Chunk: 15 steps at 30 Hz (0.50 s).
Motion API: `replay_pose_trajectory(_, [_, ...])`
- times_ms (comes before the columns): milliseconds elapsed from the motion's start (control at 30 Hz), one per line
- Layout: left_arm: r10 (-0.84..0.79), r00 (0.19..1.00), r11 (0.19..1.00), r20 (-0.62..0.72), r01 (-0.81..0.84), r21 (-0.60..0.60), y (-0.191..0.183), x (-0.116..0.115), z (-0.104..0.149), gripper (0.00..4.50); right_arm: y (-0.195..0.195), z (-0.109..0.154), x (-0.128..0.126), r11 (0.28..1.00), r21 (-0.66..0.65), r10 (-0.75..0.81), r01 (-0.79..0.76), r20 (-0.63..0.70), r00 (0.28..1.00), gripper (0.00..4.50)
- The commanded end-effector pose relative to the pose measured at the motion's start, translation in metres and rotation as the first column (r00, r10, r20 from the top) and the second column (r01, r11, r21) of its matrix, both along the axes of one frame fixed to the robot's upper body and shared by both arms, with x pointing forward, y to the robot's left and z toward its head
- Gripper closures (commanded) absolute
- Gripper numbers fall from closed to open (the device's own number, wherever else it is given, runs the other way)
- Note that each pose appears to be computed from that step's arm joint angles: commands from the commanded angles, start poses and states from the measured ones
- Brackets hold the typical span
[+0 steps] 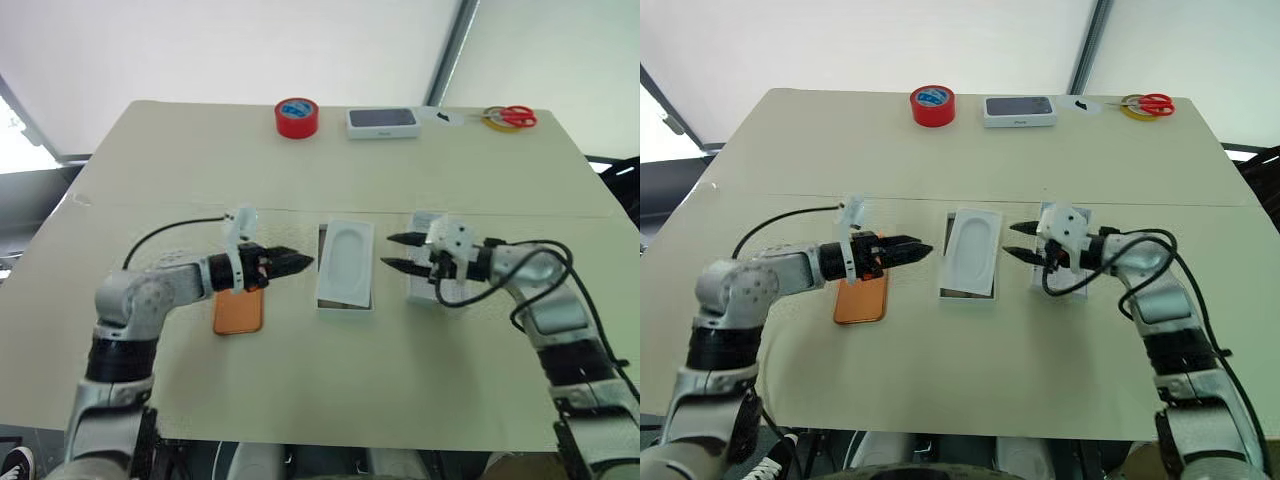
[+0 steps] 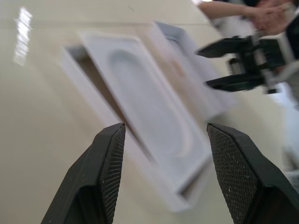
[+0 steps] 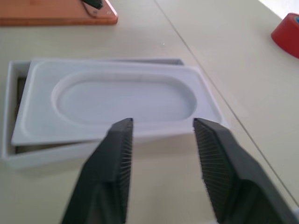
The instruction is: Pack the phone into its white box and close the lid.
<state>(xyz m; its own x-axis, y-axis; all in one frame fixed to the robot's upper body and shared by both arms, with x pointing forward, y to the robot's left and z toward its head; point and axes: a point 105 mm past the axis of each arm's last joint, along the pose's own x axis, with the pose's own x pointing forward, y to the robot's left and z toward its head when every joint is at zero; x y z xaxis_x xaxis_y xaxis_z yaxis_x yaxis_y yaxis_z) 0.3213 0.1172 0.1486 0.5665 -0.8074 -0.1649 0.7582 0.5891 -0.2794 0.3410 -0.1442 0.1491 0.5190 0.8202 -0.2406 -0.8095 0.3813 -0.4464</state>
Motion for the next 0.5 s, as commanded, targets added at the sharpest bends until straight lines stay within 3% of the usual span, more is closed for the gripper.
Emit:
replay_pose_trajectory(33, [0.012, 0.950, 0.998, 0.313, -0.030, 0.052, 0.017, -0.007, 0.027, 1.55, 0.024, 0.014, 0.011, 1.000, -0.011, 0.003, -0.001, 0.118, 0.993, 4.35])
replay_pose_trajectory(167, [-0.029, 0.889, 0.980, 0.458, -0.064, 0.186, 0.036, -0.020, 0.015, 1.55, 0.041, -0.007, 0.013, 0.988, -0.148, 0.056, -0.033, 0.157, 0.986, 4.43])
replay_pose_trajectory(267, [0.017, 0.859, 0.986, 0.512, -0.098, 0.133, 0.048, -0.027, 0.021, 1.55, 0.045, -0.016, 0.016, 0.972, -0.231, 0.090, -0.046, 0.182, 0.979, 4.43])
replay_pose_trajectory(333, [-0.001, 0.832, 0.978, 0.555, -0.115, 0.173, 0.052, -0.030, 0.020, 1.55, 0.044, -0.017, 0.020, 0.958, -0.282, 0.110, -0.047, 0.209, 0.972, 4.43])
replay_pose_trajectory(500, [0.064, 0.837, 0.976, 0.543, -0.165, 0.139, 0.062, -0.031, 0.017, 1.55, 0.058, -0.018, 0.018, 0.926, -0.355, 0.221, -0.131, 0.228, 0.948, 4.43])
